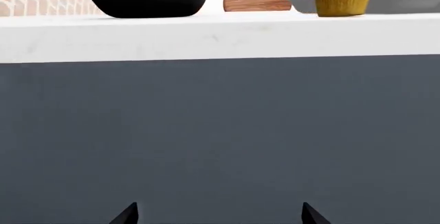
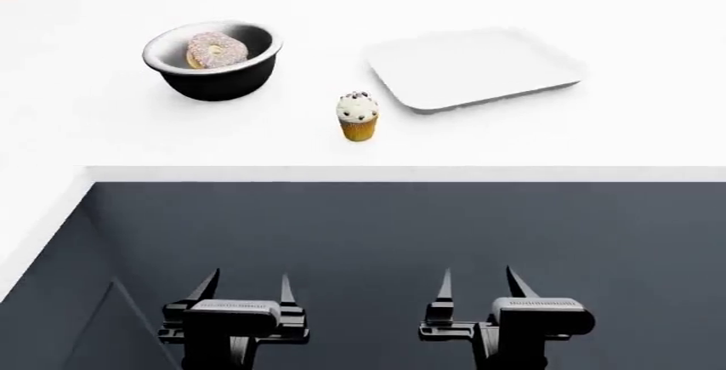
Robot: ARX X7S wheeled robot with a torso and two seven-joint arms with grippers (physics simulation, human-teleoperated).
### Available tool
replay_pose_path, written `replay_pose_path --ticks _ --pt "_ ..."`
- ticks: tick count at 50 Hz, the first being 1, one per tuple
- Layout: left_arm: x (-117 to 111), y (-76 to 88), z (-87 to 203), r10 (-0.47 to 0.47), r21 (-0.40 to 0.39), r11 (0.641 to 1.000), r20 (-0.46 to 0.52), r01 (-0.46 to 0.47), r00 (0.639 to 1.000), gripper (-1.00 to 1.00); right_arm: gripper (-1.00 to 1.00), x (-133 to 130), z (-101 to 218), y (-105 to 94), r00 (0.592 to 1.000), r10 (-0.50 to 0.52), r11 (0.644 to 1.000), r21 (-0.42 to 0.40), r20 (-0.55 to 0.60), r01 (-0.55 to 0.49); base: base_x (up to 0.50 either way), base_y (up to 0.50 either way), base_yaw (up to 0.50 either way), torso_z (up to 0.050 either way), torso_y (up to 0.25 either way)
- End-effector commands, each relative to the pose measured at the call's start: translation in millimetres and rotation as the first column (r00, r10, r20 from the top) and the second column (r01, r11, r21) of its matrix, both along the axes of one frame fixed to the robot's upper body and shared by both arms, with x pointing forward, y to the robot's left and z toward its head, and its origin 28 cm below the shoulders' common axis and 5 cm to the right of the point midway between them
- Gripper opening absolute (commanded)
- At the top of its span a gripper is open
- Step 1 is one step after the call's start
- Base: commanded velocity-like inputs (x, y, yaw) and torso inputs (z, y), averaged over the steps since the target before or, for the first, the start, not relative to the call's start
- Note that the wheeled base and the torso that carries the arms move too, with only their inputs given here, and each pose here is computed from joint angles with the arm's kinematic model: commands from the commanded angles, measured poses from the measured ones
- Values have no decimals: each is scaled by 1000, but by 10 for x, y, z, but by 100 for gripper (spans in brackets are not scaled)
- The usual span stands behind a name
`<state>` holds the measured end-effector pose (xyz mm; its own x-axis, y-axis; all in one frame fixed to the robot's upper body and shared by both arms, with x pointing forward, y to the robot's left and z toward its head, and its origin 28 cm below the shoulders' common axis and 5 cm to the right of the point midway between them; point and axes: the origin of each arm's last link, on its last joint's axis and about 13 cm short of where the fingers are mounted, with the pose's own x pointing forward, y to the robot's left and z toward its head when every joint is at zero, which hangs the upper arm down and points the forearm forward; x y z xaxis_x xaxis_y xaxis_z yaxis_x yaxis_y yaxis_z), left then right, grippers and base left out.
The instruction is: Pick up the bowl with donut and place it on the tray. Pick up the cupcake and place it on the tray.
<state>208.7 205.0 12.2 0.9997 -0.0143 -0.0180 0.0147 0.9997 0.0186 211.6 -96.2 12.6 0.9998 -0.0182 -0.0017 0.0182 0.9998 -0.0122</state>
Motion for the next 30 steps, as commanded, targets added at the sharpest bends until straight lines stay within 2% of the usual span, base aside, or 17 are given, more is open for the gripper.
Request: replay_pose_path --ticks 1,15,22,30 --pt "-3 -1 1 -2 -1 1000 1 2 1000 100 100 3 0 1 1000 -2 1000 -3 1 2 0 484 0 0 0" --pt "-3 -1 2 -2 -3 1000 0 2 1000 100 100 7 -1 2 1000 -3 1000 -2 -1 3 0 434 0 0 0" --pt "-1 -2 4 0 -2 1000 3 0 1000 100 100 10 2 -1 1000 -8 1000 4 1 8 0 25 0 3 0" --pt "-1 -5 -1 -4 6 1000 -1 4 1000 100 100 9 -2 2 1000 -5 1000 4 0 5 0 0 0 44 0"
